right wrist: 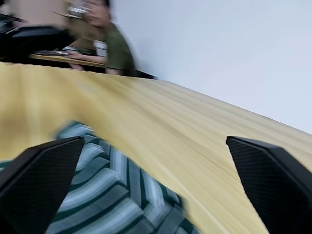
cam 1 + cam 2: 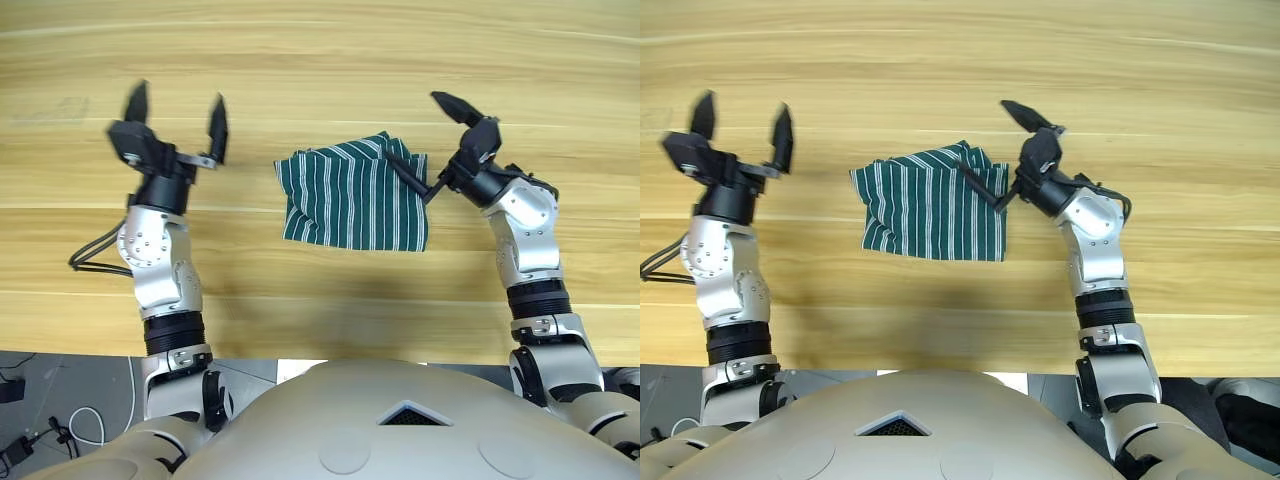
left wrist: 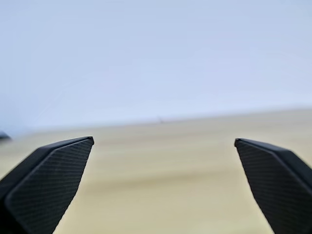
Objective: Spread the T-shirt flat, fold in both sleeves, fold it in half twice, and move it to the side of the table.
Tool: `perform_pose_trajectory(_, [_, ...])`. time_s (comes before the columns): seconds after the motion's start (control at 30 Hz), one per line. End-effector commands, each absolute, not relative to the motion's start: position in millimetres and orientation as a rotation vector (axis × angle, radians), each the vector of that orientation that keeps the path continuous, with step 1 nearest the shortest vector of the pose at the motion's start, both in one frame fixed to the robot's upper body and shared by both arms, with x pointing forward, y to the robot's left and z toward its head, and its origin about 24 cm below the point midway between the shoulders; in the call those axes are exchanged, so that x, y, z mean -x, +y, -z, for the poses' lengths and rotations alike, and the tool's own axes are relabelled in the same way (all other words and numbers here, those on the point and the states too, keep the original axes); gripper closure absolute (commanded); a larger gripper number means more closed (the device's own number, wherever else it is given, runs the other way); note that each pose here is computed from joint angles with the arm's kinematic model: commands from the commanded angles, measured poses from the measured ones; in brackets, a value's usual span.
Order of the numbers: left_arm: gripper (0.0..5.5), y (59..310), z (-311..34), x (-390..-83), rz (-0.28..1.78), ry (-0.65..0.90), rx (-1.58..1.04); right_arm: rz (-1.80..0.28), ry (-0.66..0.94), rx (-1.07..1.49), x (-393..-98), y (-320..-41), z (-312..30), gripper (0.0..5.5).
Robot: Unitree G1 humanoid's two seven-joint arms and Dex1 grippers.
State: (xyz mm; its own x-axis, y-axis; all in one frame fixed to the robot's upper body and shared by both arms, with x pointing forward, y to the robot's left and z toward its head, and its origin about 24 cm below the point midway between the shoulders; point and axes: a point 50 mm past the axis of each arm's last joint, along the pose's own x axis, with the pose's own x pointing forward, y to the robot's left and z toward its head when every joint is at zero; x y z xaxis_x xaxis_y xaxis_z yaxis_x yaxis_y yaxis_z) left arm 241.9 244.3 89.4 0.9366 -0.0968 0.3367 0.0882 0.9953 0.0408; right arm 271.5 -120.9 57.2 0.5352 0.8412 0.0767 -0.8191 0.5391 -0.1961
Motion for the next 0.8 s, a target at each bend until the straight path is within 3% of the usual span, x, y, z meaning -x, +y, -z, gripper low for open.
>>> perform_pose_trajectory(0.03, [0.15, 243, -105, -235, 0.032, -0.428, -0.003, -1.163, -0.169, 0.234, -283, -91, -63, 0.10])
perform_pose_trajectory(0.33, [0.15, 231, -114, -237, 0.028, -0.453, 0.037, -1.457, -0.083, 0.656, -297, -36, -37, 0.10])
perform_pose_trajectory(0.5, [0.15, 219, -111, -238, 0.074, -0.449, 0.059, -1.445, -0.031, 0.765, -306, -30, -28, 0.10])
perform_pose_trajectory(0.63, [0.15, 217, -106, -236, 0.092, -0.433, 0.053, -1.290, 0.085, 0.838, -320, -61, -16, 0.10])
perform_pose_trajectory(0.8, [0.15, 218, -103, -231, 0.084, -0.416, 0.047, -0.889, 0.303, 0.804, -339, -164, -12, 0.10])
